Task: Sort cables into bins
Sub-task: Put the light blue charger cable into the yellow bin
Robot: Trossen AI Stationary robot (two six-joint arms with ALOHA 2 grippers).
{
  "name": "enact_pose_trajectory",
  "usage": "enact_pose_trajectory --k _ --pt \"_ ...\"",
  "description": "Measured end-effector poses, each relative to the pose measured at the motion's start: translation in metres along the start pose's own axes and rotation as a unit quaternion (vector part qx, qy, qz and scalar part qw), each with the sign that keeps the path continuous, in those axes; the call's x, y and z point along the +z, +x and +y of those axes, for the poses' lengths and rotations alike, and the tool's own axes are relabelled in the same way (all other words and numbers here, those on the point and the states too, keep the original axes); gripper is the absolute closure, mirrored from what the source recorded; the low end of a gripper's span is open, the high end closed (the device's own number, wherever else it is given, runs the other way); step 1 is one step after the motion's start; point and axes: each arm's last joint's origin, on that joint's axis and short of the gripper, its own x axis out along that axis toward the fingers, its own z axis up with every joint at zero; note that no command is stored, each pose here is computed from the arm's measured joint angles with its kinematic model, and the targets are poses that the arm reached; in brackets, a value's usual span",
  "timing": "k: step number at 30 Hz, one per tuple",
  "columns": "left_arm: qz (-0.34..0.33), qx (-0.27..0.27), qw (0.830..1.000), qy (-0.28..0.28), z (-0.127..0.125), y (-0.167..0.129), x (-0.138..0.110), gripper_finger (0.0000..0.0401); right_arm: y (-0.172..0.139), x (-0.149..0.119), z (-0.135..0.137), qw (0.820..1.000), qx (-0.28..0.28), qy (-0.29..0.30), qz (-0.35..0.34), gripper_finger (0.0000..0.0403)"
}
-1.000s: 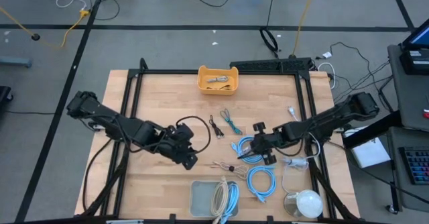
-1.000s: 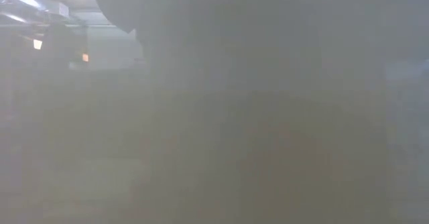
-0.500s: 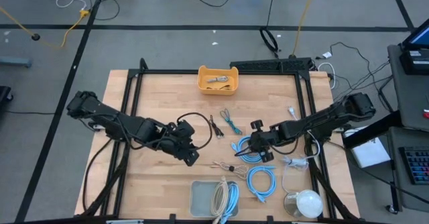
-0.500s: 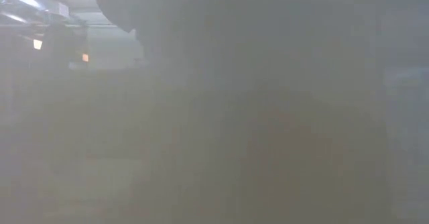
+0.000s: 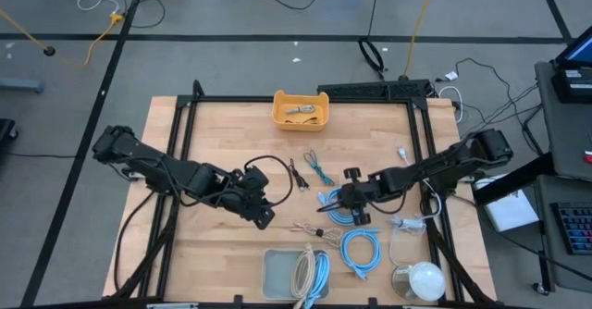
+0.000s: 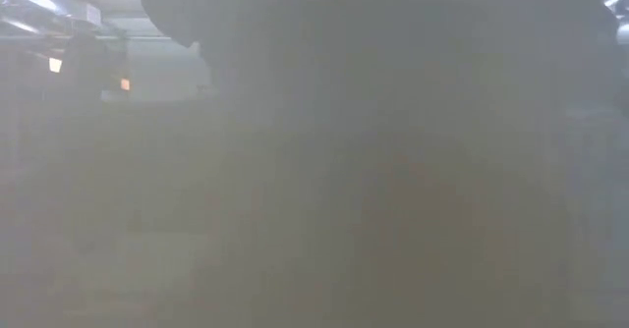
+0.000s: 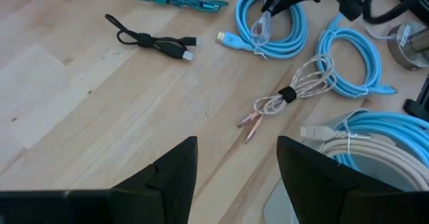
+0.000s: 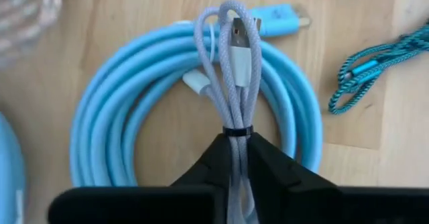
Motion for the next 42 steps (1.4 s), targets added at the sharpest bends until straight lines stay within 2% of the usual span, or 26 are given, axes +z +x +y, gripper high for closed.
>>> enact_pose_trajectory --k 5,11,16,20,24,28,31,34,37,42 --pt "0.003 0.003 1.000 0.001 0.001 0.000 -0.001 0.0192 -0.024 0.019 -0.004 0.997 -0.027 0.056 -0.039 0.0376" --pt "0.004 0.003 1.000 0.003 0.000 -0.001 -0.003 0.0192 -0.077 0.063 -0.020 0.980 -0.087 0.098 -0.147 0.0382" --pt "-0.001 -0.004 1.000 -0.002 -0.002 -0.001 -0.002 0.0192 -0.118 0.097 -0.053 0.968 -0.126 0.087 -0.197 0.0384" --pt "-0.005 -0.004 1.000 -0.010 -0.002 -0.001 -0.001 0.0192 -0.133 0.109 -0.096 0.958 -0.198 0.084 -0.191 0.0384" --pt "-0.012 -0.003 1.000 -0.022 -0.003 -0.002 -0.003 0.0192 -0.125 0.102 -0.154 0.945 -0.249 0.133 -0.163 0.0384" --pt "-0.015 -0.003 0.999 -0.035 -0.005 -0.003 -0.005 0.0192 -0.107 0.078 -0.208 0.939 -0.241 0.207 -0.129 0.0384" --pt "-0.017 -0.004 0.999 -0.043 -0.006 -0.004 -0.008 0.0192 -0.098 0.065 -0.233 0.942 -0.224 0.216 -0.122 0.0384" --pt "-0.017 -0.003 0.999 -0.051 -0.007 -0.004 -0.009 0.0192 -0.087 0.058 -0.247 0.948 -0.227 0.199 -0.103 0.0384" --pt "-0.016 -0.003 0.998 -0.055 -0.007 -0.005 -0.010 0.0192 -0.069 0.052 -0.254 0.959 -0.201 0.183 -0.082 0.0384" --pt "-0.016 -0.002 0.998 -0.060 -0.006 -0.005 -0.010 0.0192 -0.038 0.056 -0.249 0.975 -0.166 0.141 -0.050 0.0384"
